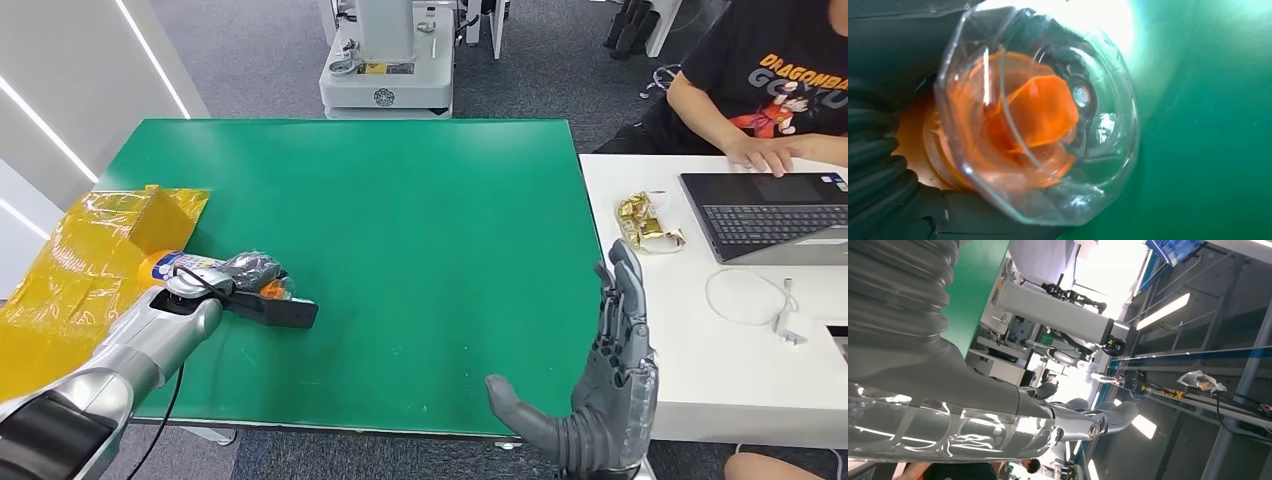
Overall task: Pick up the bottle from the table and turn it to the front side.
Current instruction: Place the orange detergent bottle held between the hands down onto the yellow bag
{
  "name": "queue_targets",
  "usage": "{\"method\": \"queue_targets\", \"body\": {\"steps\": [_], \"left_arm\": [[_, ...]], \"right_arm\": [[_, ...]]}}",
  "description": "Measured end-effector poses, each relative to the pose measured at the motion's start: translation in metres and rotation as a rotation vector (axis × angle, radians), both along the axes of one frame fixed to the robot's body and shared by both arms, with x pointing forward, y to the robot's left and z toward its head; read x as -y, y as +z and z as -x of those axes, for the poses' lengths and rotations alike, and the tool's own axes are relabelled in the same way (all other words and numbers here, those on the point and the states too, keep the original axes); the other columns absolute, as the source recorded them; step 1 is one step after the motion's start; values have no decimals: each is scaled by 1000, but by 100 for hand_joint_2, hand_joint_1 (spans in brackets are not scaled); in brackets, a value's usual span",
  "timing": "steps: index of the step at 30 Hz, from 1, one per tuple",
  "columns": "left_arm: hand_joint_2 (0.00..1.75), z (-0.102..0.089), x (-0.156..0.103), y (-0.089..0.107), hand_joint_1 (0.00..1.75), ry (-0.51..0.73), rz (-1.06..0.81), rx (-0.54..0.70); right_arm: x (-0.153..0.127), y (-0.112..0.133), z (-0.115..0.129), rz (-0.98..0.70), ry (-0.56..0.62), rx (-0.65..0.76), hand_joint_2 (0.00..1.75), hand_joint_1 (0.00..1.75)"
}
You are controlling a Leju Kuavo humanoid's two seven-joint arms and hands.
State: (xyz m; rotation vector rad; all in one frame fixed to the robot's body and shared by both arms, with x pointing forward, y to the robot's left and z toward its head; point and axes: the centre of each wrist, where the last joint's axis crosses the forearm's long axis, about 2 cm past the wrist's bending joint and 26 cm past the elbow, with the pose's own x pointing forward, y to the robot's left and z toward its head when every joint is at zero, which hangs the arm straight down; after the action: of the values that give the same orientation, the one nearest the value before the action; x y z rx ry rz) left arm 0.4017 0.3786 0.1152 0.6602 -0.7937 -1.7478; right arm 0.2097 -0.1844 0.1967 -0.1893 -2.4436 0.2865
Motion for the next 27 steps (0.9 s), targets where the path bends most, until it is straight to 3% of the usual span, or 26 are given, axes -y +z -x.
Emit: {"method": "queue_targets", "body": {"steps": [20, 24, 27], "left_arm": [[175, 4, -14, -3, 175, 42, -1, -14], [175, 7, -1, -8, 4, 5, 68, 158], [175, 8, 20, -4, 0, -14, 227, 427]], "right_arm": [[0, -2, 2, 5, -13, -5, 175, 0], [1, -1, 6, 24, -26, -13, 175, 0], [2, 0, 9, 46, -34, -24, 175, 0]]}}
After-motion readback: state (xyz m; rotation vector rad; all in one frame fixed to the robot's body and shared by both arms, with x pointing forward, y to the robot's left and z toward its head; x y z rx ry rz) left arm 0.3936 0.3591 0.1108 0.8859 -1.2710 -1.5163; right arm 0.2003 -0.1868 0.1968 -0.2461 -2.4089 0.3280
